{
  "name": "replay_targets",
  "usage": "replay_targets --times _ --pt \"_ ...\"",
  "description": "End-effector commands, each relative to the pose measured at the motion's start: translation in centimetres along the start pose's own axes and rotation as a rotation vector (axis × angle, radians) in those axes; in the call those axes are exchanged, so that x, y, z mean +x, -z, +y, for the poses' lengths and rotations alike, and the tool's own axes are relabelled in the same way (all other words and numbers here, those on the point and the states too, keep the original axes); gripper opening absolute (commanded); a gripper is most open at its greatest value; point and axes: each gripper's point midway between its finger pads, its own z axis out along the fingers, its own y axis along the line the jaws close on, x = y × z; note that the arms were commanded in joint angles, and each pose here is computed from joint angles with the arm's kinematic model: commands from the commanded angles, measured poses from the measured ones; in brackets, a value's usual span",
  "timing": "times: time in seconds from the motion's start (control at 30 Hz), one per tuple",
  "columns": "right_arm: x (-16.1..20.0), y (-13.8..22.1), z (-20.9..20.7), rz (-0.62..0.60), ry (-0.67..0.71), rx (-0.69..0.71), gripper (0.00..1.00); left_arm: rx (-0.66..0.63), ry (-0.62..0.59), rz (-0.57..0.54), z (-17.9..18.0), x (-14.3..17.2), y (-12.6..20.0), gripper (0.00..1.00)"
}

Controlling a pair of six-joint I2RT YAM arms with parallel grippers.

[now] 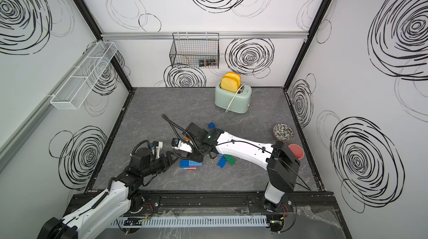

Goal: Assemble a heart with lego
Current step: Assemble the lego brick with the lego brick, then pick up the lego brick from the center of the board.

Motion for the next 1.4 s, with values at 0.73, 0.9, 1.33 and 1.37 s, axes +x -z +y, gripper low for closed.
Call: replay_targets --times 0.73,0.9,1.33,1.37 --pt "12.0 -3.2 -15.6 0.019 -0.750 0.122 0.59 -0.030 -0.053 -0.013 -0.3 -2.6 -0.9 0.79" --pt "13.6 -4.3 -14.5 0.067 -0.777 0.095 0.60 -0.027 -0.040 -0.006 0.2 -2.3 -1.0 0.79" --pt "13.0 -4.6 -15.5 0.025 -0.782 0.093 0.67 -0.020 -0.035 -0.010 0.4 -2.2 -1.0 0.79" --pt "12.9 -4.7 -15.7 0.022 -0.785 0.089 0.67 -0.019 -0.036 -0.009 0.3 -2.2 -1.0 0.79"
